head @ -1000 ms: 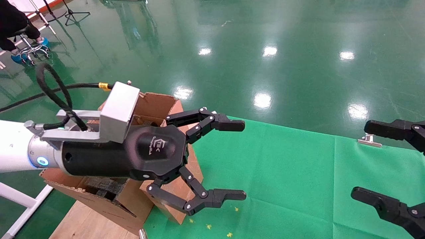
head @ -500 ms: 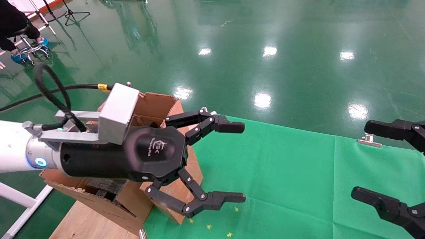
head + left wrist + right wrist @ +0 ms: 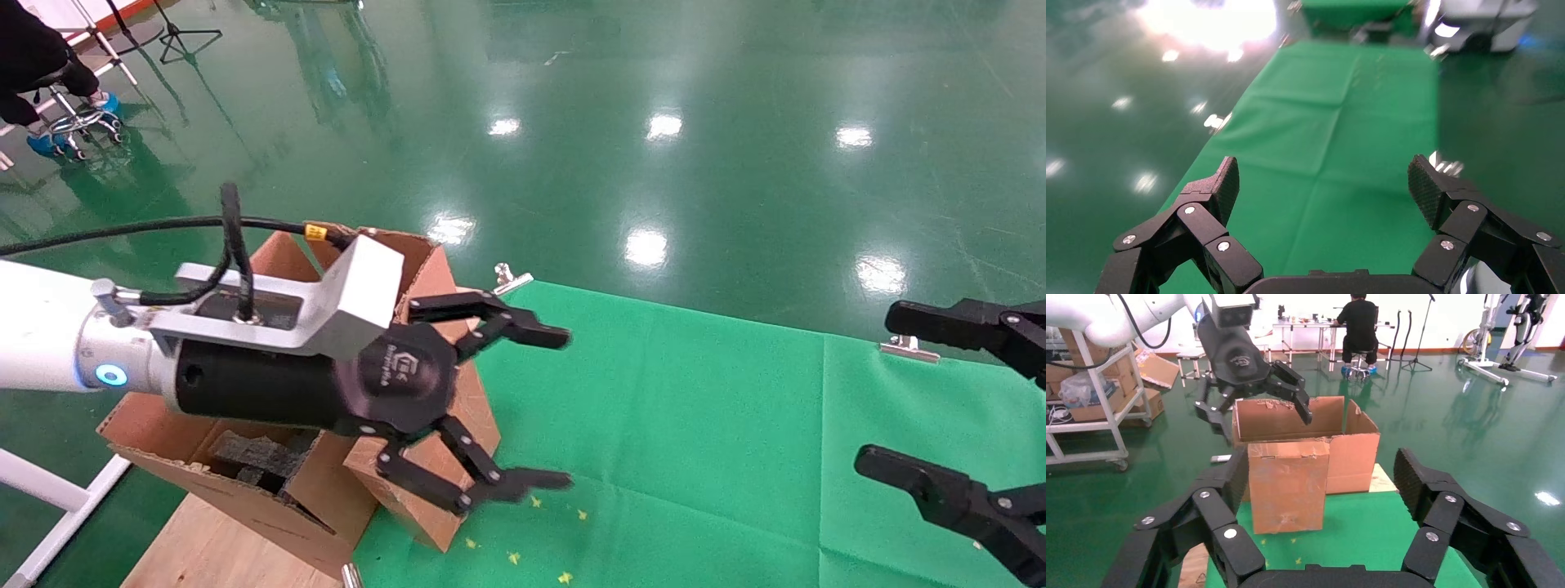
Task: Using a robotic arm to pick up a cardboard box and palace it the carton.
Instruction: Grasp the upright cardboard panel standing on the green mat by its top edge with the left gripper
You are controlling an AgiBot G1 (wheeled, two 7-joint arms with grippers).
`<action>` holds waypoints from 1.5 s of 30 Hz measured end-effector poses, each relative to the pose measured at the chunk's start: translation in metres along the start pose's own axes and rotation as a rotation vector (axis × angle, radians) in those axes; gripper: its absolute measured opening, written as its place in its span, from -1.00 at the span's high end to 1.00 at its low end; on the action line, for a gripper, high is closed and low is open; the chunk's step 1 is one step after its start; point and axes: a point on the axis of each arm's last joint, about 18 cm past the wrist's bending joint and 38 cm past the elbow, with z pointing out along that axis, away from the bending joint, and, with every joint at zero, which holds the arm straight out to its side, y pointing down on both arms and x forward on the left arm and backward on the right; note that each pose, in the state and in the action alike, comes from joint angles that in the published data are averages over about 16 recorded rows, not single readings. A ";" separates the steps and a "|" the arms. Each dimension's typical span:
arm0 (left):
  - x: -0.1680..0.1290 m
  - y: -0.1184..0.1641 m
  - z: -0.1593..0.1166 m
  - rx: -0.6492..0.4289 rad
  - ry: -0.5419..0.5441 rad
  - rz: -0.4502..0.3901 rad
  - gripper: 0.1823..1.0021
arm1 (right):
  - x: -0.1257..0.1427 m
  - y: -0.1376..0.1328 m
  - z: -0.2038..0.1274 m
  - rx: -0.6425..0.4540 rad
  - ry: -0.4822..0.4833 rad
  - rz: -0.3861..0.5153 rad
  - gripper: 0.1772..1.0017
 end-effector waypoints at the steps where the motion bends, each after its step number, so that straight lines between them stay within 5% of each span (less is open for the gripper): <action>1: -0.003 0.002 -0.003 -0.025 -0.020 -0.011 -1.00 | 0.000 0.000 0.000 0.000 0.000 0.000 -0.77; 10: -0.031 0.025 -0.025 -0.247 -0.208 -0.202 -1.00 | 0.000 0.000 0.000 0.000 0.000 0.000 -0.34; 19: -0.039 0.043 -0.022 -0.406 -0.266 -0.385 -1.00 | 0.000 0.000 0.000 0.000 0.000 0.000 0.15; 30: -0.045 0.053 -0.016 -0.534 -0.305 -0.445 -1.00 | 0.000 0.000 0.000 0.000 0.000 0.000 0.67; 45: -0.048 0.069 0.002 -0.611 -0.334 -0.498 -1.00 | 0.000 0.000 0.000 0.000 0.000 0.000 0.95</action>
